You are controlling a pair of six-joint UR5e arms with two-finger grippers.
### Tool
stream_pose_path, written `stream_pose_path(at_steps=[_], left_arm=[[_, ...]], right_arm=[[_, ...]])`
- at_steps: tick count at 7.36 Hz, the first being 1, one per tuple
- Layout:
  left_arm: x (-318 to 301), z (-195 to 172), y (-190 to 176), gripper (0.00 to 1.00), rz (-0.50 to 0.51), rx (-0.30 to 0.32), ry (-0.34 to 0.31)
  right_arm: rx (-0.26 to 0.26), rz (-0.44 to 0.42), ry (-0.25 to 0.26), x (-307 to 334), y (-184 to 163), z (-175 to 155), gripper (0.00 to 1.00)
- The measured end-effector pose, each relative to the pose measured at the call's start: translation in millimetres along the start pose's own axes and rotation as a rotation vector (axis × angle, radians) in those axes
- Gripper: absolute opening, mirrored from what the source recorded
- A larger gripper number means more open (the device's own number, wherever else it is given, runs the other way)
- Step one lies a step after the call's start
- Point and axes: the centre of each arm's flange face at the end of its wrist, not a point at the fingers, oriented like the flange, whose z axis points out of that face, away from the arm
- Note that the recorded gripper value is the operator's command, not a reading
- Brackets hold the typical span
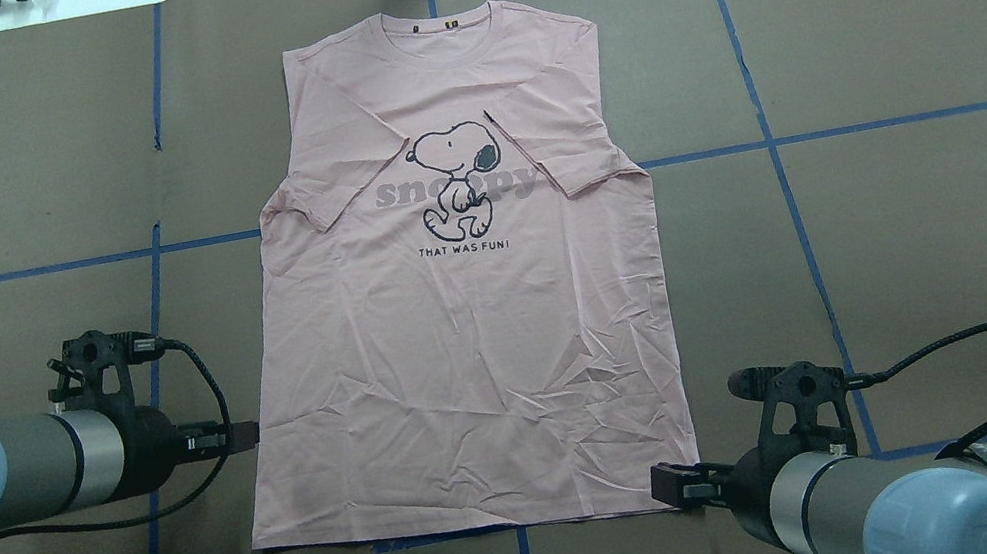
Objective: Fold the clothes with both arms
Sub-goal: 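Lower both grippers to the shirt hem corners nearest the robot and grasp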
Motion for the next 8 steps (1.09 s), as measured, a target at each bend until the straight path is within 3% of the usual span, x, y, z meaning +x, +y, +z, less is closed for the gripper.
stream_pose_path(at_steps=[1,3,8], left_arm=[[-1.4,7.0,18.5,0.57,-0.006,-0.015,-0.009],[0.9,17.4,46.8,0.41,-0.037,-0.048,-0.020],[6.9,31.3,75.8,0.41,-0.075,-0.076,-0.035]], right_arm=[[0.000,-0.002,0.004,0.4,1.5,0.4,0.91],[-0.003,-0.005,0.007,0.2,3.9,1.2,0.91],[-0.001,-0.007,0.014,2.7,4.5,3.3,0.91]])
